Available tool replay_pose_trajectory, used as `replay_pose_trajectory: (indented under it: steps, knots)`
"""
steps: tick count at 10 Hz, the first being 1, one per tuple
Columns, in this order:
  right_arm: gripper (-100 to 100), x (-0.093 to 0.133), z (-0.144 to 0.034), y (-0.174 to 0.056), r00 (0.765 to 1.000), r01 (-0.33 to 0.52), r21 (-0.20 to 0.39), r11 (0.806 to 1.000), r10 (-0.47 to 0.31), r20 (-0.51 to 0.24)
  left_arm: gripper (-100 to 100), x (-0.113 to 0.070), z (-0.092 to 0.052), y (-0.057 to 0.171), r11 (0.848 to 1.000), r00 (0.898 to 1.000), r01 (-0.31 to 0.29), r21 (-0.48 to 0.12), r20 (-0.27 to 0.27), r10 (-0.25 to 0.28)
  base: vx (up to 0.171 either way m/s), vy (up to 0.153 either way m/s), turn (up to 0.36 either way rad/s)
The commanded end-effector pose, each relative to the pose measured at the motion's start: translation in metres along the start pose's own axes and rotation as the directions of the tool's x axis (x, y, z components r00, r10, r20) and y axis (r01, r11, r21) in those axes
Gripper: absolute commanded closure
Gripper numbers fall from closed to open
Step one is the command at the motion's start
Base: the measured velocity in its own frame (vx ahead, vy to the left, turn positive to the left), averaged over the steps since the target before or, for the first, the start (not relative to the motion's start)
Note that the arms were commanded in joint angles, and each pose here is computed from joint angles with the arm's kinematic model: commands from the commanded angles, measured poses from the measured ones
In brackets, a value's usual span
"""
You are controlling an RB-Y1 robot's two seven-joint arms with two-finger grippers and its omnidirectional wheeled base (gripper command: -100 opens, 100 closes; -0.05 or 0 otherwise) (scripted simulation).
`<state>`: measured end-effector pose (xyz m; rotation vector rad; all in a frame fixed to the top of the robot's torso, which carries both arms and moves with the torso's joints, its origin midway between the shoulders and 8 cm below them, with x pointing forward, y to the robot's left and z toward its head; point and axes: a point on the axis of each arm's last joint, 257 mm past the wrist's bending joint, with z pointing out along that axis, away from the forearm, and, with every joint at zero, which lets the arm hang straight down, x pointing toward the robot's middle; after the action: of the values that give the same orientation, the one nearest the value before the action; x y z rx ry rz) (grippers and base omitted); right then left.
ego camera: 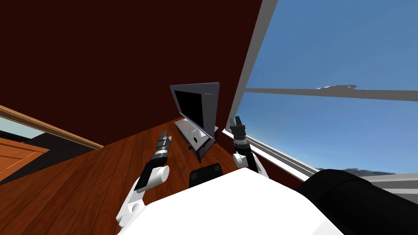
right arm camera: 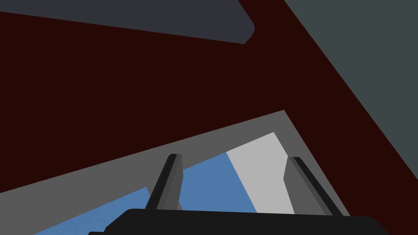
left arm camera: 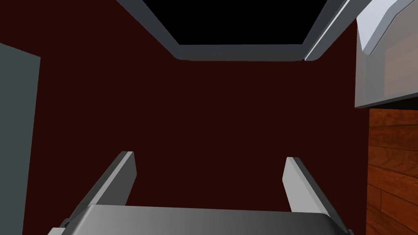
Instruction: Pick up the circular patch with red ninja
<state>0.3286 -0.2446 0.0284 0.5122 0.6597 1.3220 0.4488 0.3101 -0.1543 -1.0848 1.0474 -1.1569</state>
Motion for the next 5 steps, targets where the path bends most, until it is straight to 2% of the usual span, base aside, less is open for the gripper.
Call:
replay_pose_trajectory:
  steps: [1,2,5]
  knots:
    - [0,0.000,0.000,0.000,1.000,0.000,0.000,1.000,0.000,0.000,-100,0.001,0.002,0.016,0.999,1.000,-0.011,-0.041,-0.002,0.011,-0.010,-0.037,-0.018]
    - [0,0.000,0.000,0.000,1.000,0.000,0.000,1.000,0.000,0.000,-100,0.002,0.009,0.031,0.996,1.000,-0.027,-0.089,-0.008,0.026,-0.003,-0.053,-0.032]
    - [0,0.000,0.000,0.000,1.000,0.000,0.000,1.000,0.000,0.000,-100,0.003,0.013,0.063,0.984,0.999,-0.044,-0.170,-0.018,0.042,-0.008,-0.049,-0.027]
